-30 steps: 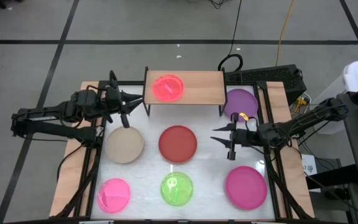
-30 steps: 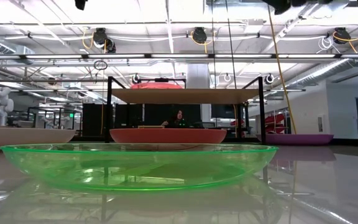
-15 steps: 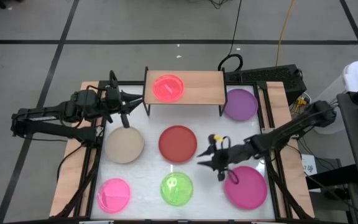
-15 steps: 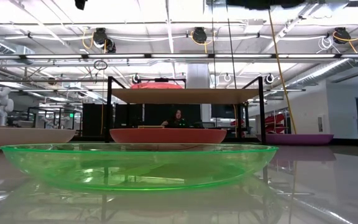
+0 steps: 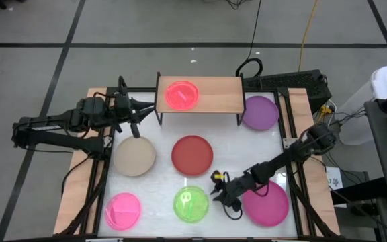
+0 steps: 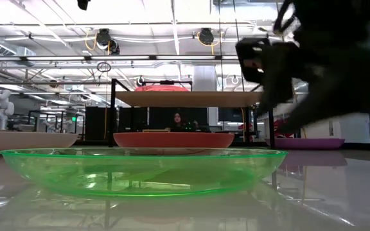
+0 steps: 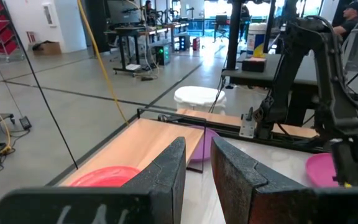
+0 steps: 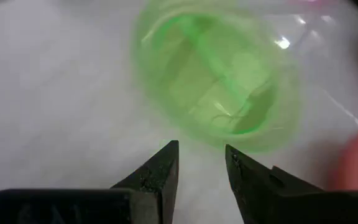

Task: Place and stack plates onto a shelf
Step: Stack the small green plate on top of the small pink plate on the shelf

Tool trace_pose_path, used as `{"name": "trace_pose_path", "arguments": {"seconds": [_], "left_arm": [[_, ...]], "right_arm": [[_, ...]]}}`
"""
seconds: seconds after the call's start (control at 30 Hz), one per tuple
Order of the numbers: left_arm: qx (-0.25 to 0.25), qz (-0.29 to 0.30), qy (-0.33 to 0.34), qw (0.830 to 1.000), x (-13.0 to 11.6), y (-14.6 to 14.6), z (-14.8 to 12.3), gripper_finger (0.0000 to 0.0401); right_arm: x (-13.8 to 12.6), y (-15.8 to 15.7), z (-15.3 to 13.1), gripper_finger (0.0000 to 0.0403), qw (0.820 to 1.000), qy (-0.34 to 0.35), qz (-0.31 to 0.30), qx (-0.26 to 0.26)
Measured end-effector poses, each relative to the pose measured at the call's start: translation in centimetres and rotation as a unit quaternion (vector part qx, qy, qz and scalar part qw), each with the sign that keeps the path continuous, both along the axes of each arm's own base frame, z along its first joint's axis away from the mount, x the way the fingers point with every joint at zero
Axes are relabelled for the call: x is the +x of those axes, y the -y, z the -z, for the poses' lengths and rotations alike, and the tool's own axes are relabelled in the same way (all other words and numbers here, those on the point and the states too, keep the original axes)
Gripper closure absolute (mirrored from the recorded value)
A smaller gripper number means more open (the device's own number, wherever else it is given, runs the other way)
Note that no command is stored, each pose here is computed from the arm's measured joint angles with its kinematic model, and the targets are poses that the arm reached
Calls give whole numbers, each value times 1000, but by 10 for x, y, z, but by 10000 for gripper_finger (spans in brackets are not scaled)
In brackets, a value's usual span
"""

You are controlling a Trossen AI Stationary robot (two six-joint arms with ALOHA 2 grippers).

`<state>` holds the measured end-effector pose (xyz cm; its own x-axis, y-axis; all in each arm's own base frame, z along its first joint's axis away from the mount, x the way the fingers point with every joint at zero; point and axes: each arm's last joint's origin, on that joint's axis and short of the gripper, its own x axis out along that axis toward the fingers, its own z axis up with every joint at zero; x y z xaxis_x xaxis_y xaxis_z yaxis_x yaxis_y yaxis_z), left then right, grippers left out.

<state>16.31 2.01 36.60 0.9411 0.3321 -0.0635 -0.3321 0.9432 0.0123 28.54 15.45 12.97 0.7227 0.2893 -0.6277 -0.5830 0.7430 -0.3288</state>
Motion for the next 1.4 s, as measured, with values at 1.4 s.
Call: {"name": "trace_pose_path", "arguments": {"seconds": [1.4], "left_arm": [[0,0,0,1000,0,0,0,318]], "right_arm": [[6,-16,22,289,989,82,-65,-104]]}}
